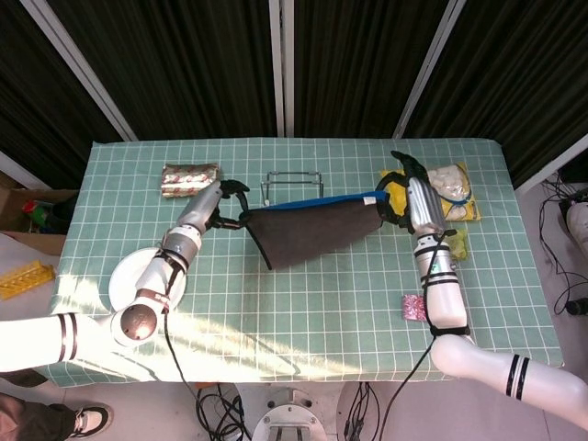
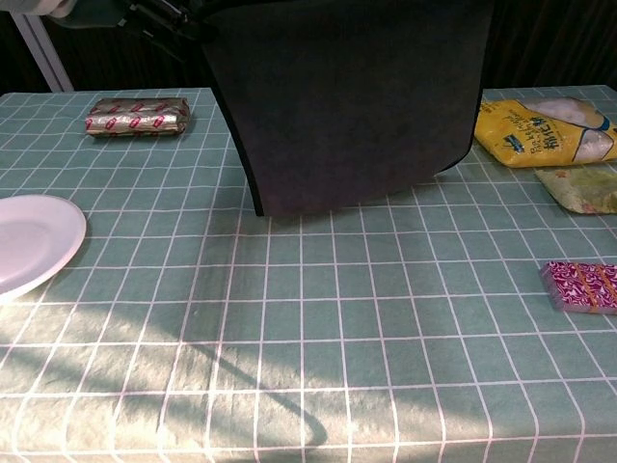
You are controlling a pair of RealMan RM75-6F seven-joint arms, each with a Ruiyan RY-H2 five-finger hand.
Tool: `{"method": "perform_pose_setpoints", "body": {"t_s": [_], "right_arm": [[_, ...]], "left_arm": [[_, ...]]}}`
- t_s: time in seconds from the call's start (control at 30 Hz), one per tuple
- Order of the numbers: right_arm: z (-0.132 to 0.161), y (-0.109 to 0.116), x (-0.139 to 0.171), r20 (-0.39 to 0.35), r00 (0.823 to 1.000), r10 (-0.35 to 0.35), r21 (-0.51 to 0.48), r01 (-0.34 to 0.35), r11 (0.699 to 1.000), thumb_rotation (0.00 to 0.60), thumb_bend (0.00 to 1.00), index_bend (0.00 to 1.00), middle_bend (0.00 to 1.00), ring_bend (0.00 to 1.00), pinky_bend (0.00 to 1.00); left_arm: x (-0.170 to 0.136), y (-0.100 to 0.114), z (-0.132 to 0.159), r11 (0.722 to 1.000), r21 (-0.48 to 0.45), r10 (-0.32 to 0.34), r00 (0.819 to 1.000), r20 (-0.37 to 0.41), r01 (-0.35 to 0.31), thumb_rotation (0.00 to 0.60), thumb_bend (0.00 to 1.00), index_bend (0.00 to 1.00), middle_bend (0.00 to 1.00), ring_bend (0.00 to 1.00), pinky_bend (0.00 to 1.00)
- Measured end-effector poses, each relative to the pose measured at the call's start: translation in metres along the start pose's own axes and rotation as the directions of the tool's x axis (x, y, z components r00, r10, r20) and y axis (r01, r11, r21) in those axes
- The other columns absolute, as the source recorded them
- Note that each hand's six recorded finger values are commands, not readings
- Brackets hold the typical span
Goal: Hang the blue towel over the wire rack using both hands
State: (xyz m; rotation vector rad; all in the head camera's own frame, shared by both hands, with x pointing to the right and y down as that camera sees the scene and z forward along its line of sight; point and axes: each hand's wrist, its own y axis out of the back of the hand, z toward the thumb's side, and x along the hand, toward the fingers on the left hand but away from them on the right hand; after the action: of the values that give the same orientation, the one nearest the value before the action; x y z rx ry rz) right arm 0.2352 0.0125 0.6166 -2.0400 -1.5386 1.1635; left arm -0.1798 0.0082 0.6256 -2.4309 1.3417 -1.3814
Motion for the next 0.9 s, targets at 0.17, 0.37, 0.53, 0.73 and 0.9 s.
{"method": "perform_pose_setpoints", "body": {"t_s": [0.17, 0.37, 0.53, 0.73, 0.9], "right_arm": [[-0.001, -0.010, -0.015, 0.042, 0.999, 0.017, -0.059, -0.015, 0.998, 0.600, 0.62, 1.00, 0.10, 0.00, 0.00], [0.004, -0.021, -0.033, 0.049, 0.999, 0.017, -0.082, -0.013, 0.997, 0.600, 0.62, 1.00, 0.10, 0.00, 0.00], [0.007, -0.022, -0.052, 0.055, 0.998, -0.006, -0.073, 0.010, 0.997, 0.600, 0.62, 1.00, 0.10, 0.00, 0.00], [0.022, -0.024, -0.084, 0.053, 0.998, -0.019, -0.049, 0.022, 0.999, 0.600, 0.61, 1.00, 0.10, 0.00, 0.00], [0.037, -0.029, -0.107, 0.050, 0.998, -0.023, -0.040, 0.025, 0.999, 0.600, 0.61, 1.00, 0.12, 0.00, 0.00]], "left_arm": [[0.022, 0.025, 0.010, 0.998, 0.032, 0.055, 0.998, -0.024, -0.054, 0.600, 0.52, 0.76, 0.25, 0.13, 0.21], [0.039, 0.056, 0.014, 0.992, 0.048, 0.117, 0.991, -0.064, -0.114, 0.600, 0.52, 0.76, 0.25, 0.13, 0.21], [0.047, 0.069, 0.011, 0.992, 0.033, 0.125, 0.988, -0.094, -0.123, 0.600, 0.52, 0.77, 0.25, 0.13, 0.21], [0.056, 0.072, 0.008, 0.994, 0.024, 0.113, 0.988, -0.104, -0.111, 0.600, 0.52, 0.77, 0.25, 0.13, 0.21], [0.063, 0.079, 0.006, 0.992, 0.023, 0.128, 0.986, -0.107, -0.126, 0.600, 0.53, 0.77, 0.25, 0.13, 0.21]]}}
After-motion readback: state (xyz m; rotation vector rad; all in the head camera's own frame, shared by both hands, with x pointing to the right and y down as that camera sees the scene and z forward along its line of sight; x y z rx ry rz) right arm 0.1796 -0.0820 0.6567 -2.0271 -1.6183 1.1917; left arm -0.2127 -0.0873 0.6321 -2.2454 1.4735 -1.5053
